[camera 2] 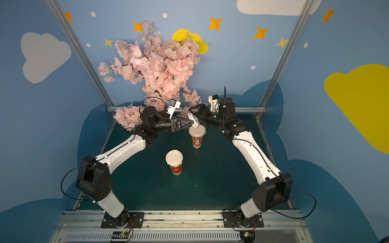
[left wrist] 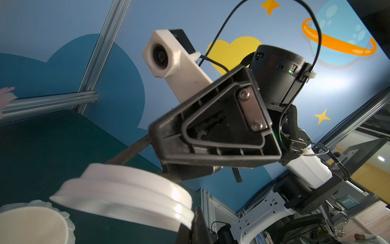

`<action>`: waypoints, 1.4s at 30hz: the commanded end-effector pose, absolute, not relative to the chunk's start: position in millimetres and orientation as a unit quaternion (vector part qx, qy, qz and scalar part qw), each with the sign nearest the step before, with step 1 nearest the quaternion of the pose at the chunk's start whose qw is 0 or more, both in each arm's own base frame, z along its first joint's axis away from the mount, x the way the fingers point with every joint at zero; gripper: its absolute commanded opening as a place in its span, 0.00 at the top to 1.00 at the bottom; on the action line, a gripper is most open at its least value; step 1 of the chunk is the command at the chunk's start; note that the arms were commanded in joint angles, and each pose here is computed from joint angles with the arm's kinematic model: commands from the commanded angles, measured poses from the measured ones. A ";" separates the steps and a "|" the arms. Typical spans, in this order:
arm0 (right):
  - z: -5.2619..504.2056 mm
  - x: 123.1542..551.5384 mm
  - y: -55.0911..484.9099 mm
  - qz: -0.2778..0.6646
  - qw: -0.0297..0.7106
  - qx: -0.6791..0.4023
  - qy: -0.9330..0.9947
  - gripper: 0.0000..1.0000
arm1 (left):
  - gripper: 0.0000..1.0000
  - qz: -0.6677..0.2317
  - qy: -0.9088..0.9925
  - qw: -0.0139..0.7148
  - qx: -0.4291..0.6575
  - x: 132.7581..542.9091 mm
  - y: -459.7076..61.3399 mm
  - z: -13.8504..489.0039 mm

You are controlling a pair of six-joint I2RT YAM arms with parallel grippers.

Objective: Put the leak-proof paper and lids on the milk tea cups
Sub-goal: Adjust the cup lid.

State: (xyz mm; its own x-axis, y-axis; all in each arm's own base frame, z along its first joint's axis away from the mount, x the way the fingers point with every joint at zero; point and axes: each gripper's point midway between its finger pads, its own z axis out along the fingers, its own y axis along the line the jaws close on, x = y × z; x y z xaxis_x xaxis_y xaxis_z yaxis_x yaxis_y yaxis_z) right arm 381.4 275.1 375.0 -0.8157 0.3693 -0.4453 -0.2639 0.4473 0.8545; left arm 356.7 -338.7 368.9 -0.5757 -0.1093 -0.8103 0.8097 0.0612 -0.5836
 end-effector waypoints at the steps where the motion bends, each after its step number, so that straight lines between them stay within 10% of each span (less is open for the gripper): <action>1: 371.5 381.7 278.4 0.522 0.301 0.036 0.797 0.12 | 0.97 -0.620 0.615 0.393 0.288 354.2 -333.6 379.2; 42: 368.4 371.0 268.7 0.542 0.292 0.055 0.786 0.24 | 0.89 -0.612 0.627 0.391 0.280 351.1 -337.5 378.2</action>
State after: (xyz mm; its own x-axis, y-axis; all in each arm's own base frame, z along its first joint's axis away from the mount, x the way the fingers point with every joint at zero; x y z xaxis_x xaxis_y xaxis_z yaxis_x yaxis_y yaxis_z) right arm 377.0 271.8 352.7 -0.8378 0.3994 -0.3723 -0.1901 0.4257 0.8847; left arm 356.2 -341.1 365.9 -0.5675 -0.1199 -0.8146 0.8111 0.0888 -0.5782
